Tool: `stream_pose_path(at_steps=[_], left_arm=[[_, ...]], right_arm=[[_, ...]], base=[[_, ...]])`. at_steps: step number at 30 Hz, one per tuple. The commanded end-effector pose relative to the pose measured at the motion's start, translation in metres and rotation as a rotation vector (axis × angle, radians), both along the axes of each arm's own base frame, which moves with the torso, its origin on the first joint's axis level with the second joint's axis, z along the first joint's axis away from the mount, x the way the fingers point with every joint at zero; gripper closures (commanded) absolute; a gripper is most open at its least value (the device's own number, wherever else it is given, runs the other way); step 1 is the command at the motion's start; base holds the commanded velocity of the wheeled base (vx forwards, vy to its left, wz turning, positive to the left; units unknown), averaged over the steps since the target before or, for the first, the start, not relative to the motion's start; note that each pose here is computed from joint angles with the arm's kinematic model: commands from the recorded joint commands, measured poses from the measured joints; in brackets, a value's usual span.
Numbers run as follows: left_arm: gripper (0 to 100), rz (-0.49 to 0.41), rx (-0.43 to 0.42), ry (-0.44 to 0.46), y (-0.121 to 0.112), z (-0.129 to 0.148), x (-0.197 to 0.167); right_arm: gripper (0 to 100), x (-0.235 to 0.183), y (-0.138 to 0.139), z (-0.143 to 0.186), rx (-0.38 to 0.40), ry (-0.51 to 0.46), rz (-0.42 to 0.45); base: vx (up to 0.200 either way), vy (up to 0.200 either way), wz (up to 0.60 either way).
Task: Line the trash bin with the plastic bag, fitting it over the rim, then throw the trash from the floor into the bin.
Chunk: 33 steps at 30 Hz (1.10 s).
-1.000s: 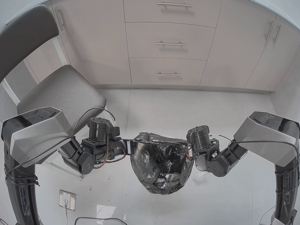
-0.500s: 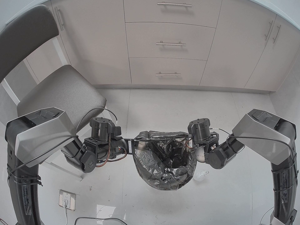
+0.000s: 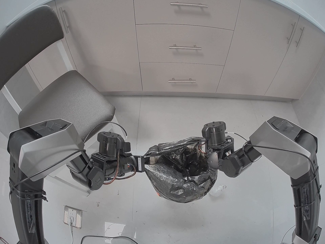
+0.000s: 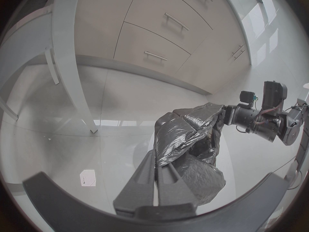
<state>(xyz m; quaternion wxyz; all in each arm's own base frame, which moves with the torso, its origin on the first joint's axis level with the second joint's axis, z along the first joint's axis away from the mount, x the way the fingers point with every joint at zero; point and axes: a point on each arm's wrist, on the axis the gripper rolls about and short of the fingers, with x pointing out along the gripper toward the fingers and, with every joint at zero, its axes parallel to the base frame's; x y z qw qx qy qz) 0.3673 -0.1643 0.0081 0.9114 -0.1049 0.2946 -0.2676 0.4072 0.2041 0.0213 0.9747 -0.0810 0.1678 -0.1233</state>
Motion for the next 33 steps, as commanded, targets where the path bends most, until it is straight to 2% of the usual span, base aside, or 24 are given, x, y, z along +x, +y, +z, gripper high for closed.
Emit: stream_pose_path(at_steps=[1, 6, 15, 23, 27, 33], left_arm=[[100, 0.000, 0.015, 0.026, 0.001, -0.012, 0.000], [100, -0.001, 0.019, 0.037, 0.000, -0.019, 0.001], [100, -0.003, 0.019, 0.037, -0.003, -0.028, 0.009], [100, 0.003, 0.021, 0.037, -0.008, -0.028, 0.019], [100, 0.039, 0.042, 0.028, -0.009, -0.029, 0.021], [100, 0.045, 0.043, 0.029, -0.008, -0.030, 0.022]], right_arm=[[0, 0.007, 0.004, -0.015, 0.006, 0.009, 0.013], [0, 0.011, 0.007, -0.022, 0.034, 0.014, 0.061], [0, 0.039, 0.009, -0.029, 0.071, -0.060, 0.064], [0, 0.046, 0.012, -0.036, 0.081, -0.051, 0.097], [0, 0.049, 0.014, -0.042, 0.081, -0.052, 0.101], [0, 0.055, 0.013, -0.040, 0.084, -0.071, 0.095]], base=[[0.000, 0.000, 0.00], [0.000, 0.000, 0.00], [0.000, 0.000, 0.00], [0.000, 0.000, 0.00], [0.000, 0.000, 0.00], [0.000, 0.000, 0.00]])
